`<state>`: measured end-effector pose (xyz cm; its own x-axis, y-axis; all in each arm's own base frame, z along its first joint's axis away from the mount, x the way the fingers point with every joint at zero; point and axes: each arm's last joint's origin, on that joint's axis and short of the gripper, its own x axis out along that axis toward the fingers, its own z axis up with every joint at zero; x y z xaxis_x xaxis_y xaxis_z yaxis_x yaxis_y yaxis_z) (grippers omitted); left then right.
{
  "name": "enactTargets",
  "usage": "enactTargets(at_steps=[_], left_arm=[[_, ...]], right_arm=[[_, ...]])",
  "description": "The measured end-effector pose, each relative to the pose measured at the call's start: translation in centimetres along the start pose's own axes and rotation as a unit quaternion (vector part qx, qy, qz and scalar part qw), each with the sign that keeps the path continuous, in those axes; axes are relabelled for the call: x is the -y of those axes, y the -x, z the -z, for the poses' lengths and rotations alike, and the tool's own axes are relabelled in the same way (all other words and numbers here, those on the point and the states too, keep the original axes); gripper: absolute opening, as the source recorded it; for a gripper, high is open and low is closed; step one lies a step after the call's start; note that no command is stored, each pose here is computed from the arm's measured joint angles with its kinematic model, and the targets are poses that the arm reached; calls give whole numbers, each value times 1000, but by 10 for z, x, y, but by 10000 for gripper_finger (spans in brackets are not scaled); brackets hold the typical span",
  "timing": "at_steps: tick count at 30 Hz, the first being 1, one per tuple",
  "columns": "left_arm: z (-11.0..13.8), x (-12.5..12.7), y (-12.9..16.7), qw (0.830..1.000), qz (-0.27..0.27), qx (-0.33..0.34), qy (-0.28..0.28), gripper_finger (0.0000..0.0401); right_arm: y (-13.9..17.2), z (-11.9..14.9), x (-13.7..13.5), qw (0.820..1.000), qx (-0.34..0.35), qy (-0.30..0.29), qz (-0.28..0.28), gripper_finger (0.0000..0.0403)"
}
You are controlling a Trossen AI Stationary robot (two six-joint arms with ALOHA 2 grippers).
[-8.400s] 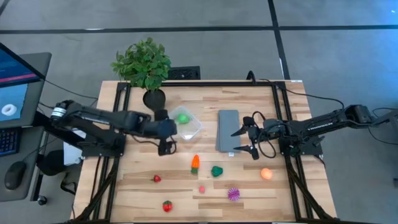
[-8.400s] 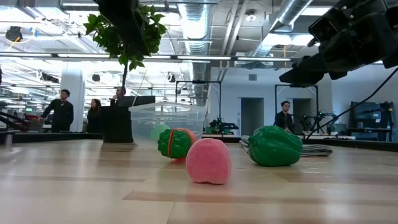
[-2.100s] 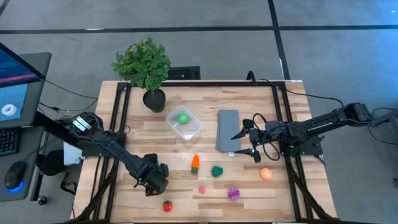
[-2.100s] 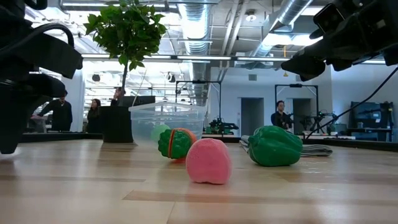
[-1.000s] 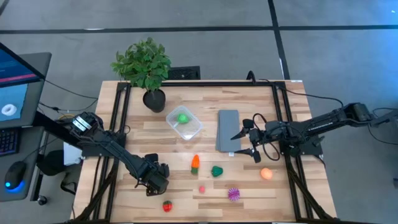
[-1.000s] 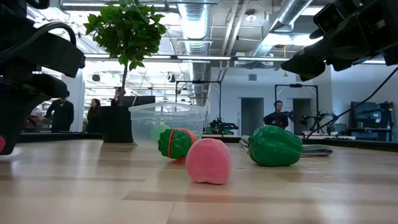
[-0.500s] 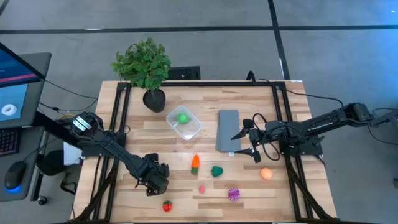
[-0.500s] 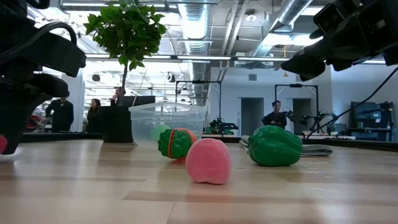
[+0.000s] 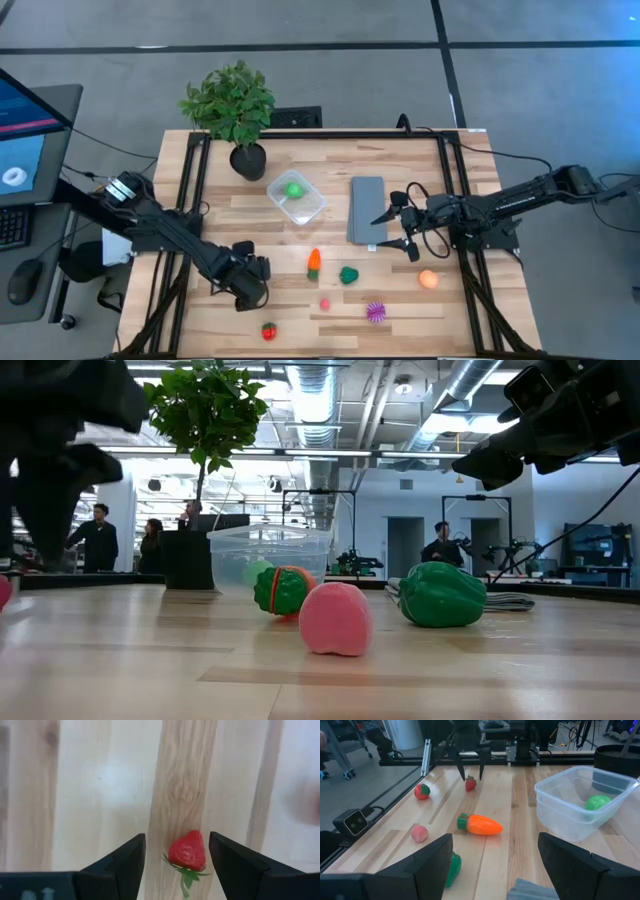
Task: Pick and placing Produce into tupperware
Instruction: Put the red strawberry into the transparent bin
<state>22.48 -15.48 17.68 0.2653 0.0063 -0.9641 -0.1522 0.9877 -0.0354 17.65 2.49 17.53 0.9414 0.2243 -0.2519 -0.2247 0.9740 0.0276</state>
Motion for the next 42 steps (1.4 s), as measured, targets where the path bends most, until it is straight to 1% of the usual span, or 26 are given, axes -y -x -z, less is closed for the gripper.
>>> enactTargets(at_steps=[5, 12, 16, 23, 27, 32, 38, 42], left_arm=[[4, -4, 3, 1000, -9, -19, 6, 208], [2, -2, 3, 1000, 0, -10, 7, 215], [2, -1, 3, 1000, 3, -9, 7, 232], [-1, 1, 3, 1000, 15, 4, 8, 279], [0, 1, 3, 1000, 15, 3, 7, 297], [3, -1, -2, 1000, 18, 1, 6, 300], [3, -1, -2, 1000, 17, 1, -7, 300], [4, 0, -10, 1000, 10, -13, -20, 300]], right_arm=[[0, 0, 0, 1000, 0, 0, 0, 317], [0, 0, 0, 1000, 0, 0, 0, 317], [0, 0, 0, 1000, 0, 0, 0, 317], [0, 0, 0, 1000, 0, 0, 0, 317], [0, 0, 0, 1000, 0, 0, 0, 317], [0, 0, 0, 1000, 0, 0, 0, 317], [0, 0, 0, 1000, 0, 0, 0, 317], [0, 0, 0, 1000, 0, 0, 0, 317]])
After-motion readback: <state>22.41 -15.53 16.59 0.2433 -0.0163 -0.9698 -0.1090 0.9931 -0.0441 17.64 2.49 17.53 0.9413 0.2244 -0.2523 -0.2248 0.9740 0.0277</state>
